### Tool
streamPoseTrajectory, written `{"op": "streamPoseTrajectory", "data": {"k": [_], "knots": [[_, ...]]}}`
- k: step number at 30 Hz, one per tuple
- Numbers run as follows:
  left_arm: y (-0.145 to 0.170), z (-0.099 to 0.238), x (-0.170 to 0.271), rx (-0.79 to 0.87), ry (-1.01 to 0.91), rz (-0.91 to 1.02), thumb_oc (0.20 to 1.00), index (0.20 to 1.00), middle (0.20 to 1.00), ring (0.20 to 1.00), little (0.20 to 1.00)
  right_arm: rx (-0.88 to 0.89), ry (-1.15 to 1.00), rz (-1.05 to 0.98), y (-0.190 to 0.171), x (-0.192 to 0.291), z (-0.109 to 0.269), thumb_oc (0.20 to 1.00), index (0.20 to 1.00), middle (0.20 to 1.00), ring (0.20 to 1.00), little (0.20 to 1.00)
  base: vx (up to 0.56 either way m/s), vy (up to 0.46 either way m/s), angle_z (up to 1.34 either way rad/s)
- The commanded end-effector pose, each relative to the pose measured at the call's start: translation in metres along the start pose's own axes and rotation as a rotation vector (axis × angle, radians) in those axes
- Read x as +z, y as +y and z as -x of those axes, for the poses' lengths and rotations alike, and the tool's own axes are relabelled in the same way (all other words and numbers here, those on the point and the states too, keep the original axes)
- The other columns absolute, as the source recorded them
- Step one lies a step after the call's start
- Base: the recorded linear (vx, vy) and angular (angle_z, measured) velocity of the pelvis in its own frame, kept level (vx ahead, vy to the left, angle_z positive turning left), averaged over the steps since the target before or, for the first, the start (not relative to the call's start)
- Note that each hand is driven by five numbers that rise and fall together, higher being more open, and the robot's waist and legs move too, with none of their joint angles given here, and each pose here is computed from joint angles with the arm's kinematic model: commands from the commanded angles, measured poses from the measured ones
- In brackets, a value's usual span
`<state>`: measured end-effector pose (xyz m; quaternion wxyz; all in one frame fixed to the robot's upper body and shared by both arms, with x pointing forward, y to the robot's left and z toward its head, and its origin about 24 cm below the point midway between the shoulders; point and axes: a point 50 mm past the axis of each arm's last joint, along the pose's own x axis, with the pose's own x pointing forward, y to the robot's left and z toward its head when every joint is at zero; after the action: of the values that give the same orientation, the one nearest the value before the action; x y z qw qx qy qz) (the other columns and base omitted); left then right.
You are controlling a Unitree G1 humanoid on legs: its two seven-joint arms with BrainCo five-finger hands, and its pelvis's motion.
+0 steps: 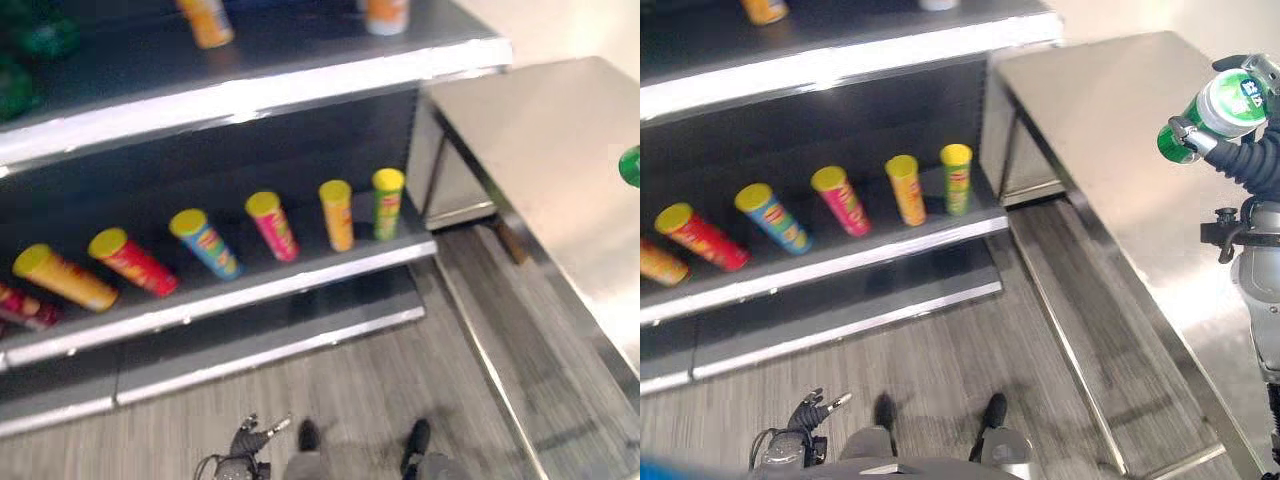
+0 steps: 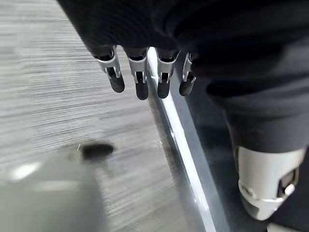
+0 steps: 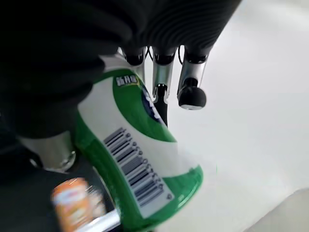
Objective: Put the goods on the table back onto the shelves and tidy them up.
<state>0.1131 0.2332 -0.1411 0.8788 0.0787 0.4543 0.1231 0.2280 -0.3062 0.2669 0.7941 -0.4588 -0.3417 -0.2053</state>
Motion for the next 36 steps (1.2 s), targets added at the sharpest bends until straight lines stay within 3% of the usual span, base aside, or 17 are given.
{"op": "streamPoseTrajectory", "data": {"k": [1,17,26,36], "knots": [[0.032,-0.003,0.008,0.087,-0.026,-0.005,1.000,1.000,1.000,1.000,1.000,-0.077,-0.057,0.046,-0.020,0.009,-0.006,0.200,0.200,0.200,0.200,0.200,0.06,0.484,0.45],[0.063,-0.005,0.016,0.168,-0.036,-0.047,1.000,1.000,1.000,1.000,1.000,-0.056,-0.080,-0.057,0.002,0.019,-0.019,0.200,0.200,0.200,0.200,0.200,0.04,0.307,0.20],[0.054,-0.012,0.033,0.136,-0.074,-0.061,1.000,1.000,1.000,1.000,1.000,-0.119,-0.129,-0.058,-0.018,0.025,-0.026,0.200,0.200,0.200,0.200,0.200,0.05,-0.015,0.45],[0.047,-0.007,0.007,0.118,0.008,-0.036,1.000,1.000,1.000,1.000,1.000,-0.148,-0.187,-0.217,-0.031,0.035,-0.047,0.200,0.200,0.200,0.200,0.200,0.08,-0.128,0.17]]}}
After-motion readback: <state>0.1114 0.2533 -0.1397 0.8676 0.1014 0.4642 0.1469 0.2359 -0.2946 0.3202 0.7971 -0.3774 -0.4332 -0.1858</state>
